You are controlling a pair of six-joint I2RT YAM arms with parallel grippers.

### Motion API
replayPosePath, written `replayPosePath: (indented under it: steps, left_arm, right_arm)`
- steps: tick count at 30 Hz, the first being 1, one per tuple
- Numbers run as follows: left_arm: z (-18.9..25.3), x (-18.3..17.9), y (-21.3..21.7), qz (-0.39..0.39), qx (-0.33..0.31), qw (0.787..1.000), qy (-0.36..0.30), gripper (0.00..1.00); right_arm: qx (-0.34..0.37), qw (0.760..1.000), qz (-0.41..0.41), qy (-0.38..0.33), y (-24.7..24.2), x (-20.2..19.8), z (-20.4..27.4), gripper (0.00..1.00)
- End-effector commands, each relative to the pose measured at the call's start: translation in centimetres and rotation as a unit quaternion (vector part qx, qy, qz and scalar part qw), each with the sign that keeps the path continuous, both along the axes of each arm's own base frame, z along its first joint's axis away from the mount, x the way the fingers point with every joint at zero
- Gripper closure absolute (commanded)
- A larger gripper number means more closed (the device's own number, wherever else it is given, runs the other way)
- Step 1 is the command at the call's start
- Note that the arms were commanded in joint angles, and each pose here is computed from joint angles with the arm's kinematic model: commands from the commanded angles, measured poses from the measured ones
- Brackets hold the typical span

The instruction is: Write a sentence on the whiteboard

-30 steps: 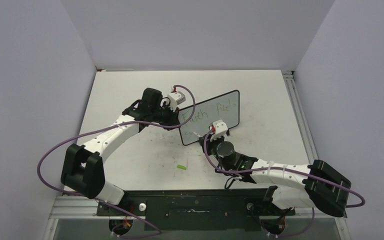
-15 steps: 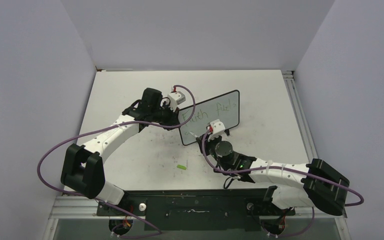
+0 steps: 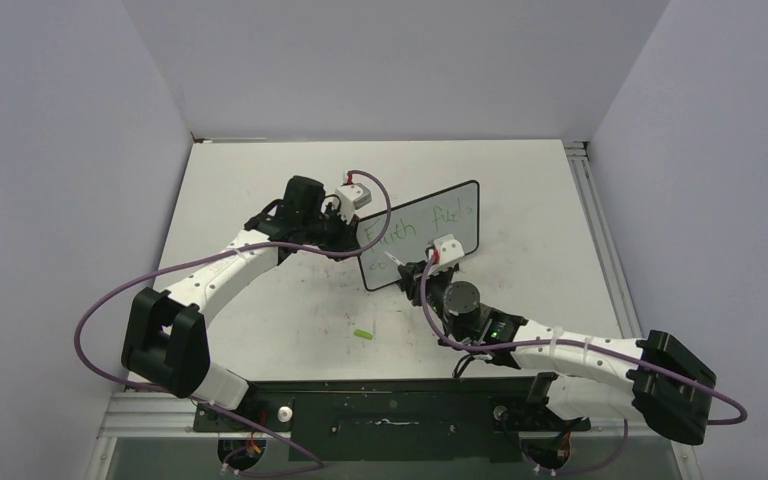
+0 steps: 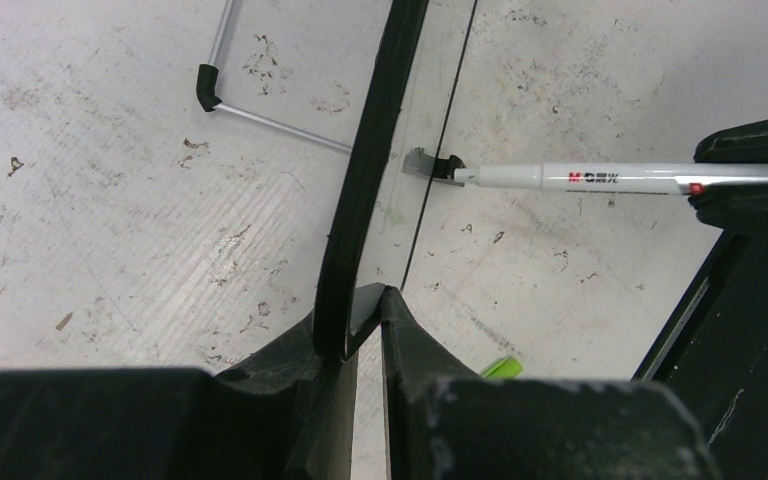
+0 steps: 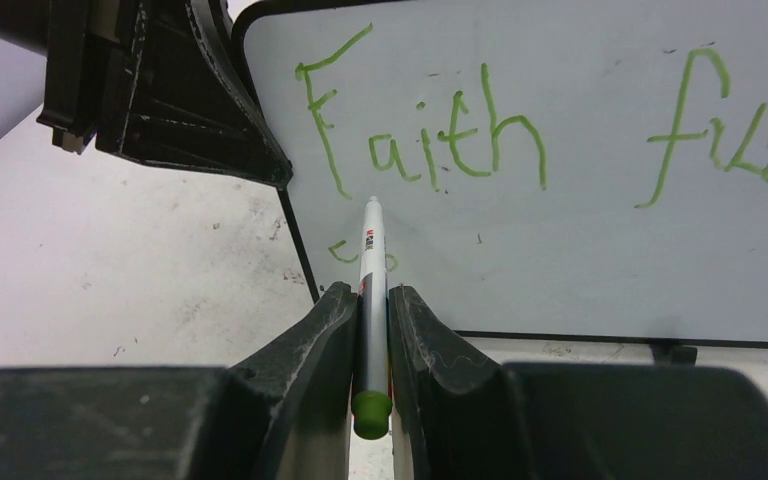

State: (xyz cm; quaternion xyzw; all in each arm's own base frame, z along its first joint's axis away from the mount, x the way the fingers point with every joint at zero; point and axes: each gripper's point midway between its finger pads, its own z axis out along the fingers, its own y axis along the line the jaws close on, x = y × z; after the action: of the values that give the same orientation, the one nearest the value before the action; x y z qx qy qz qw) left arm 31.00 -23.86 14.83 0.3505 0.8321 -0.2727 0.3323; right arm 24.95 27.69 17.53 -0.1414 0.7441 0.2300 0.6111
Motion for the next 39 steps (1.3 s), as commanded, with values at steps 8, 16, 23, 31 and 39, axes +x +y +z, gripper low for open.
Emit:
replayPosePath:
  steps: [8, 16, 23, 31, 39]
  left_arm:
    - [0.4, 0.3, 0.6, 0.000, 0.021, 1.000, -0.019, 1.00]
    - [0.4, 0.3, 0.6, 0.000, 0.021, 1.000, -0.019, 1.00]
    - [0.4, 0.3, 0.6, -0.001, 0.022, 1.000, -0.019, 1.00]
    - [0.4, 0.3, 0.6, -0.001, 0.022, 1.000, -0.019, 1.00]
    - [0.4, 0.4, 0.6, -0.001, 0.021, 1.000, -0.020, 1.00]
  right_arm:
    - [-0.001, 1.000, -0.017, -0.017, -0.2, 0.6, 0.8, 0.95]
    - [-0.003, 1.000, -0.017, -0.010, -0.2, 0.9, 0.2, 0.95]
    - [-0.009, 1.000, -0.021, -0.002, -0.2, 1.1, -0.5, 0.95]
    - [-0.012, 1.000, -0.023, 0.004, -0.3, 1.3, -1.0, 0.95]
    - [-0.020, 0.999, -0.023, 0.016, -0.4, 1.1, -1.8, 0.95]
